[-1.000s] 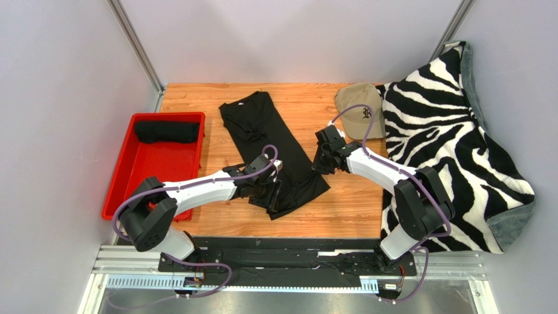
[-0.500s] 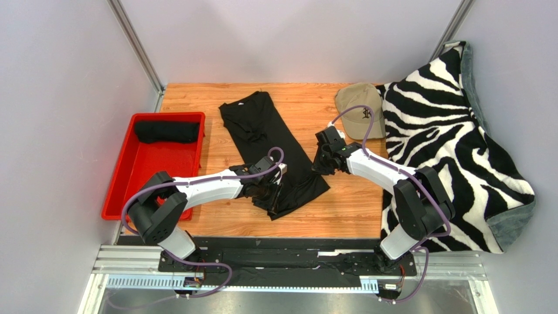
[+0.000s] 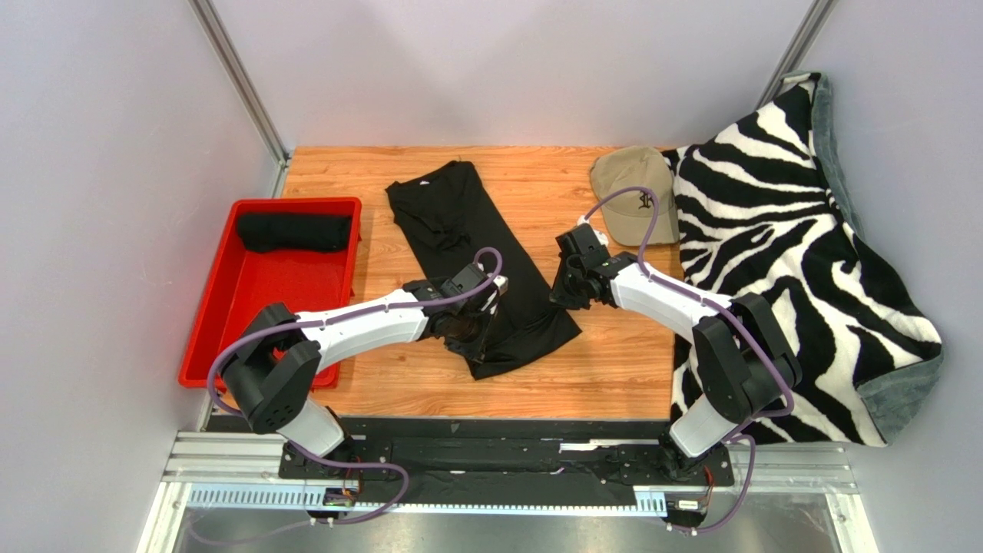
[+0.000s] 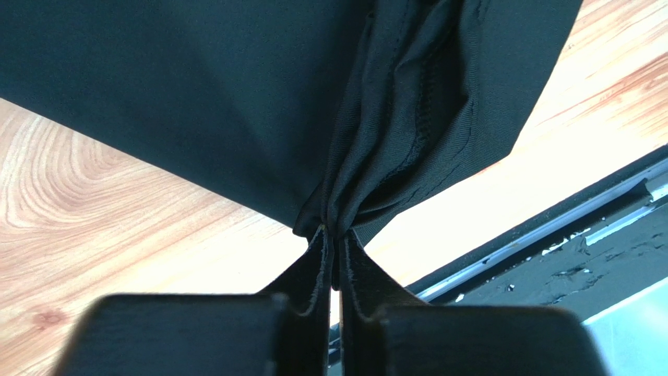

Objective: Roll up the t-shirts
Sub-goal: Roll the T-shirt to the center of the board.

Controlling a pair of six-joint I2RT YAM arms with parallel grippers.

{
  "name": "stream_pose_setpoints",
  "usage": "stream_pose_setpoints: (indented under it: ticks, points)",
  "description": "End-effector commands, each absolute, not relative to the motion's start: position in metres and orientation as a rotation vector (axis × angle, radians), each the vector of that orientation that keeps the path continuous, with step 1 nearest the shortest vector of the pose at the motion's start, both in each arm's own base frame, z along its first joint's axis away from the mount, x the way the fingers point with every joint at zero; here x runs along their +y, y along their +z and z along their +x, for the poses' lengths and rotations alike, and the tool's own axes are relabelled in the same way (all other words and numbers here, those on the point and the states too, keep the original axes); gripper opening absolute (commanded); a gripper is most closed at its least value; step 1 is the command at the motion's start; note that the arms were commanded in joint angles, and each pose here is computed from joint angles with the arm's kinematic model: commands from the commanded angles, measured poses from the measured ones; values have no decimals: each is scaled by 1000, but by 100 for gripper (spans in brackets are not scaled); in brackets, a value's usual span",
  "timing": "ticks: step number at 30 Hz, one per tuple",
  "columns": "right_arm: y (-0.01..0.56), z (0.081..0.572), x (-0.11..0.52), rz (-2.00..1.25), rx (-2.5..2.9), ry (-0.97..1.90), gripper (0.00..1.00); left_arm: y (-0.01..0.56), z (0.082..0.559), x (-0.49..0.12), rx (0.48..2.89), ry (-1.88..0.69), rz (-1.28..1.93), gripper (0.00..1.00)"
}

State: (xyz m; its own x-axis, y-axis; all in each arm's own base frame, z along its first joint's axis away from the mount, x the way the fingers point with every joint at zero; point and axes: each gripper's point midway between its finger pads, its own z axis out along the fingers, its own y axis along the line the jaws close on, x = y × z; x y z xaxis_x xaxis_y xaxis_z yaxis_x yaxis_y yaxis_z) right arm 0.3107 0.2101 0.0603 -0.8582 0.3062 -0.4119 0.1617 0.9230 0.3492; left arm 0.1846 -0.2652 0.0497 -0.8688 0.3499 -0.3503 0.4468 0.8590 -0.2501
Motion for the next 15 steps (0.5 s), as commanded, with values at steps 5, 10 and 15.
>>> stream_pose_setpoints:
  ticks: [5, 10, 15]
  points:
    - [79, 327, 217, 327, 2532, 462, 3, 56, 187, -264, 2737, -464, 652, 13]
    - [79, 329, 217, 326, 2533, 461, 3, 51, 191, -262, 2750, -473, 621, 29]
    - [77, 330, 217, 326, 2537, 460, 3, 50, 198, -259, 2748, -451, 598, 23]
